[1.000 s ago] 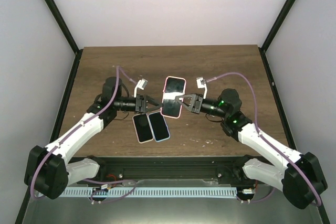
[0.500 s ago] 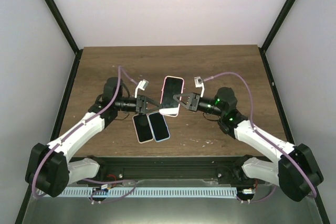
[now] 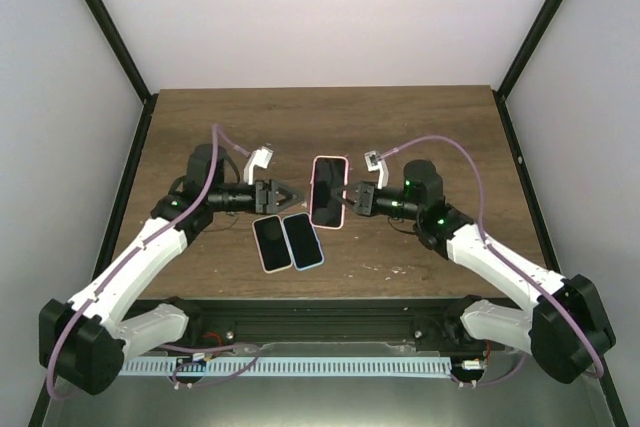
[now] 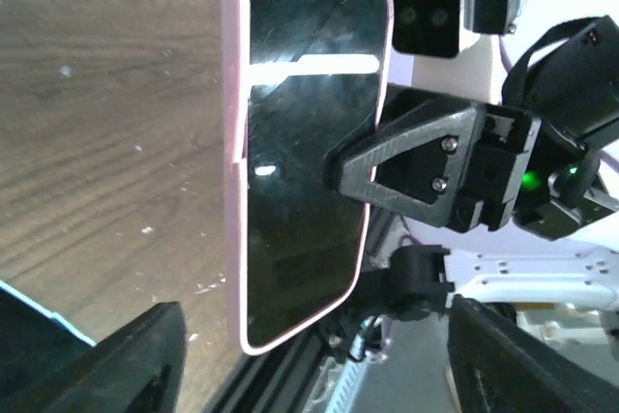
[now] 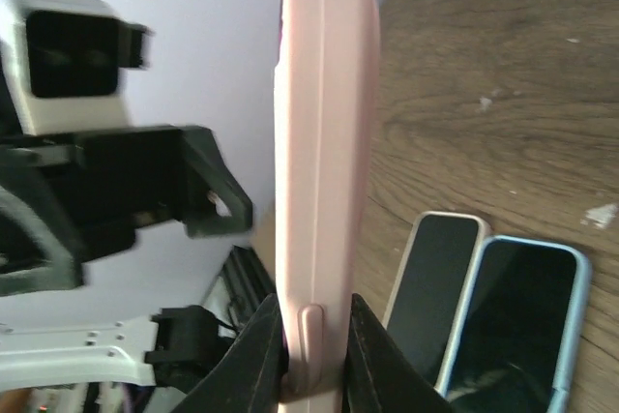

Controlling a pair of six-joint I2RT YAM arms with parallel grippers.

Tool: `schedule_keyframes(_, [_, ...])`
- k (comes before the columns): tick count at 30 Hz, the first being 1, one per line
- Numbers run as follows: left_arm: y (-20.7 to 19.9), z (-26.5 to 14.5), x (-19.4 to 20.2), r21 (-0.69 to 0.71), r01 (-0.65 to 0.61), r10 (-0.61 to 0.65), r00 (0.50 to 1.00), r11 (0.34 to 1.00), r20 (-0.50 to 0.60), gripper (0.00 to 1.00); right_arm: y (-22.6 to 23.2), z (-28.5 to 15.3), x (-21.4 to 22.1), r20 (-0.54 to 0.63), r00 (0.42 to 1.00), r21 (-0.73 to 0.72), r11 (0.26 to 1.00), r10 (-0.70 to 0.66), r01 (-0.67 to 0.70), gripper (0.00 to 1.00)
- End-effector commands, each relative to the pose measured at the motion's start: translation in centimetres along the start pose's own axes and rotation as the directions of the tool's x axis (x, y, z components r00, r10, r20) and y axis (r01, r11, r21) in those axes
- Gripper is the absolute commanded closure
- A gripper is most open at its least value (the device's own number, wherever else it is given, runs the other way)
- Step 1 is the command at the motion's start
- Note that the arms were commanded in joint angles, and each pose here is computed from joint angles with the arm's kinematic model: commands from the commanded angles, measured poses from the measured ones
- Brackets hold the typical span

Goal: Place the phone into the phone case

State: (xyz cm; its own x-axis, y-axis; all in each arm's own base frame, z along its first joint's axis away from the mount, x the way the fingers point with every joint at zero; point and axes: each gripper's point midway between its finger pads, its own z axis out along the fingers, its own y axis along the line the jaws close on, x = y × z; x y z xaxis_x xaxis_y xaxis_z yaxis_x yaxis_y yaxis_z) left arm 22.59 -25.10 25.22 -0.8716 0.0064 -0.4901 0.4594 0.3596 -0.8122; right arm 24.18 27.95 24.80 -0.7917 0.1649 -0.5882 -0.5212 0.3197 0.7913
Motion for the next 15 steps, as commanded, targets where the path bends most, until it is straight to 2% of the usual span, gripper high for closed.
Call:
schedule_keyframes(1, [0.6,-2.0,-0.8,-0.166,-0.073,0.085,0.994,0.983,0.064,0.14,-0.1,-0.7,-0.6,-0.034,0.992,0.075,0.989,-0.124,0.127,0.94])
schedule_keyframes(3, [1.0,-2.9,-0.7,-0.230,-0.086,0.106,0.991,0.969,0.077,0.02,-2.0,-0.7,0.2,-0.080,0.991,0.122,0.986,-0.107,0.117,0.94])
schedule_keyframes(4, [1.4,-3.3,-0.9,-0.275,-0.092,0.120,0.989,0.957,0.087,0.00,-2.9,-0.7,0.7,-0.103,0.990,0.141,0.984,-0.096,0.110,0.94])
schedule_keyframes(10, [2.1,-5.7,-0.9,-0.411,-0.125,0.188,0.975,0.903,0.115,0.00,-8.1,0.4,4.6,-0.267,0.962,0.212,0.977,0.052,0.006,0.91])
schedule_keyframes(15, [1.7,-6.7,-0.5,-0.428,-0.132,0.209,0.968,0.894,0.139,0.00,-10.5,1.0,5.6,-0.294,0.951,0.256,0.966,0.100,-0.023,0.89])
